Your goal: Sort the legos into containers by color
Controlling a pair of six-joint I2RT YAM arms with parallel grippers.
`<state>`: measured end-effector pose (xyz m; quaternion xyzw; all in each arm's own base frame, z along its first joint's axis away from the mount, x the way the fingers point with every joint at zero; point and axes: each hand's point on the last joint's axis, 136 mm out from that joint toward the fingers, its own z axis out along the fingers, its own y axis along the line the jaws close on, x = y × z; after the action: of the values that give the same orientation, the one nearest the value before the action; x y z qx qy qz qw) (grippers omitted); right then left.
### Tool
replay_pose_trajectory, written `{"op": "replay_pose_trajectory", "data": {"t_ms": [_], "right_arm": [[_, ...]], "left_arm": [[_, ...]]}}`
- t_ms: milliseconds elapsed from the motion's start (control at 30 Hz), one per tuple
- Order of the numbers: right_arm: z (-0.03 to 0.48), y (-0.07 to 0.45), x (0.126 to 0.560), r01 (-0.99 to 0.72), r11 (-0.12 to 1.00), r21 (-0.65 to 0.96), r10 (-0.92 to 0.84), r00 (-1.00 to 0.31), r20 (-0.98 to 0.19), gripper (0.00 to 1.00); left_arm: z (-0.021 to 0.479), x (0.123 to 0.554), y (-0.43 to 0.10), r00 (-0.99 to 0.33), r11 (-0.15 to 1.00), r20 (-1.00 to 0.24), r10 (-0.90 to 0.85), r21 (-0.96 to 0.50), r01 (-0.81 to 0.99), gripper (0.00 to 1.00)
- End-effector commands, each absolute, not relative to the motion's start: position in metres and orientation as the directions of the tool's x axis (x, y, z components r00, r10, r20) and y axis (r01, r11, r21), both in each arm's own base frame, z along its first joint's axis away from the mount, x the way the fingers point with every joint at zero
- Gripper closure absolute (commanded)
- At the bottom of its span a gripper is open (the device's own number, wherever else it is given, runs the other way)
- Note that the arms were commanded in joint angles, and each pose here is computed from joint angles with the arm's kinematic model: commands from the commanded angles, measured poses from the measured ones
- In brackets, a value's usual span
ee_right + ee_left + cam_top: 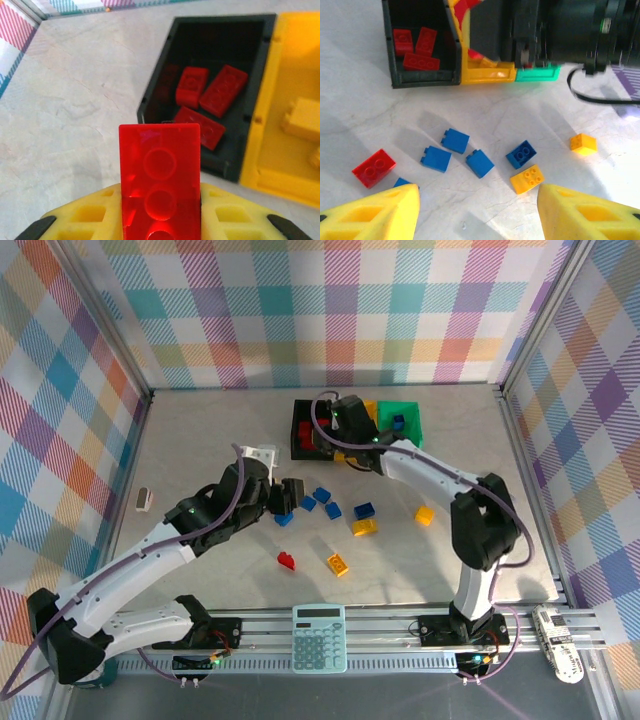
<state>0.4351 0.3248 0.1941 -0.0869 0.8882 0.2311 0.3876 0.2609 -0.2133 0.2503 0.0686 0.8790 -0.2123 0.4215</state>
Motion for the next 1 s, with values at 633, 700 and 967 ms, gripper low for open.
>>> {"op": "replay_pose_trajectory", "data": {"t_ms": [633,700,967], "right_arm": [[0.171,0.334,0.502,-0.367,0.875,0.315,-0.059,-0.727,-0.684,0.34],[0.184,0.327,0.49,-0.402,0.865,0.3,-0.08,-0.701,-0.708,0.33],[0.23,0.292,0.411,-0.515,0.808,0.287,-0.114,-0.614,-0.781,0.28]], "left_arm": [[0.23,0.255,-0.181,-0.655,0.958,-0.753,-0.053,-0.223,0.178,0.3],[0.23,0.256,-0.182,-0.653,0.959,-0.755,-0.055,-0.223,0.177,0.29],[0.22,0.261,-0.183,-0.66,0.965,-0.75,-0.054,-0.208,0.157,0.27]]}}
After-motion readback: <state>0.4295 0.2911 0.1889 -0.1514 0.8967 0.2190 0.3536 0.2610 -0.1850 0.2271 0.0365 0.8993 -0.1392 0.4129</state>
